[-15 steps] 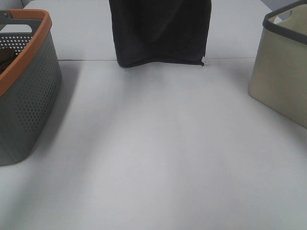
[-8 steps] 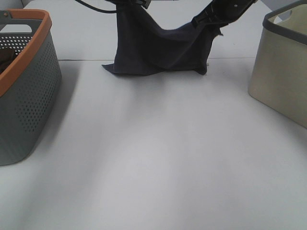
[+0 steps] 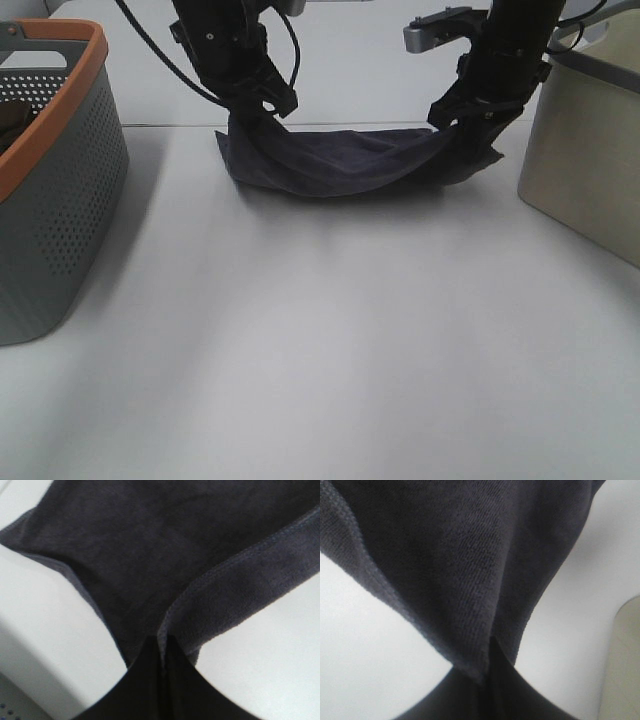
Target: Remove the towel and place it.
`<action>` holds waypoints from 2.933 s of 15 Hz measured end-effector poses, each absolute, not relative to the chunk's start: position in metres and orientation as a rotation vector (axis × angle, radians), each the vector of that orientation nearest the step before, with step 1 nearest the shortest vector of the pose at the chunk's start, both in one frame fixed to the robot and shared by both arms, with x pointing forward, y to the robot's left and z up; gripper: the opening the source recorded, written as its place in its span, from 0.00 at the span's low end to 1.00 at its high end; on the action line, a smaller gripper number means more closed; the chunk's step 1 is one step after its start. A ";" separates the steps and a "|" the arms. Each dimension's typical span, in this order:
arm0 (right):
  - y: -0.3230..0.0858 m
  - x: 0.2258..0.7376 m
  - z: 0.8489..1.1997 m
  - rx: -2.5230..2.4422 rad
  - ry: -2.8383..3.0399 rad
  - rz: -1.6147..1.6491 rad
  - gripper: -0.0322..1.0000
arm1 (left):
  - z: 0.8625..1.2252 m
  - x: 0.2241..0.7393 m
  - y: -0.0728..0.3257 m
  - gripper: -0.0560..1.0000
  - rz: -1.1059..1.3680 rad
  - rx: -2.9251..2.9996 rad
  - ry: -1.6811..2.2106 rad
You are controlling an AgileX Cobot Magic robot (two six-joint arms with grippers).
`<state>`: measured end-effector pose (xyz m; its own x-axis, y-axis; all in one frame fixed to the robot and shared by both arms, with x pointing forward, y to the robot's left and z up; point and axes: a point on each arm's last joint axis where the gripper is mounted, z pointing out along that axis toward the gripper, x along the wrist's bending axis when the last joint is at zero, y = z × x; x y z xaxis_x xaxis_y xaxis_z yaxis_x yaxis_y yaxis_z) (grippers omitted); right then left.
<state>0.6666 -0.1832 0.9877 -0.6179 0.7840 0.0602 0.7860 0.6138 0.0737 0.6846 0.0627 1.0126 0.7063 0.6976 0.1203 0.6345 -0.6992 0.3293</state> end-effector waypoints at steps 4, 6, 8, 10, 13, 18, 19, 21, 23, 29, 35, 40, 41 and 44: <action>-0.190 0.655 0.964 -1.295 -2.790 0.003 0.03 | 0.981 0.674 0.063 0.05 0.184 2.729 1.049; -0.194 0.649 0.954 -1.288 -2.773 0.074 0.03 | 0.965 0.663 0.068 0.05 0.113 2.786 1.064; -0.196 0.641 0.942 -1.282 -2.729 0.121 0.03 | 0.960 0.655 0.072 0.05 0.068 2.809 1.078; -0.198 0.628 0.925 -1.260 -2.662 0.180 0.03 | 0.953 0.647 0.075 0.05 0.018 2.837 1.086; -0.200 0.618 0.914 -1.246 -2.614 0.216 0.03 | 0.931 0.635 0.078 0.05 -0.103 2.880 1.079; -0.200 0.617 0.913 -1.311 -2.579 0.223 0.03 | 0.913 0.623 0.080 0.05 -0.220 2.890 1.110; -0.199 0.617 0.913 -1.316 -2.574 0.219 0.03 | 0.913 0.622 0.080 0.05 -0.226 2.889 1.112; -0.197 0.614 0.911 -1.335 -2.540 0.199 0.03 | 0.908 0.619 0.082 0.05 -0.249 2.901 1.119; -0.199 0.598 0.897 -1.324 -2.460 0.241 0.03 | 0.900 0.610 0.086 0.05 -0.310 2.916 1.139; -0.199 0.594 0.893 -1.381 -2.409 0.265 0.03 | 0.902 0.605 0.087 0.05 -0.322 2.917 1.134; -0.197 0.593 0.893 -1.530 -2.308 0.266 0.48 | 0.901 0.605 0.088 0.46 -0.313 2.897 1.247; -0.199 0.593 0.906 -1.715 -2.237 0.289 0.63 | 0.909 0.607 0.092 0.72 -0.241 2.886 1.342; -0.200 0.592 0.925 -1.766 -2.253 0.250 0.65 | 0.915 0.607 0.092 0.72 -0.224 2.876 1.340; -0.200 0.587 0.964 -1.839 -2.281 0.130 0.66 | 0.943 0.611 0.090 0.72 -0.143 2.815 1.330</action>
<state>0.5873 -0.2004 0.9636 -0.2004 0.9739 0.1065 0.9555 0.2183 -0.1983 0.6115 0.0897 0.9426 0.6316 0.7696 -0.0937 0.7719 -0.6355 -0.0169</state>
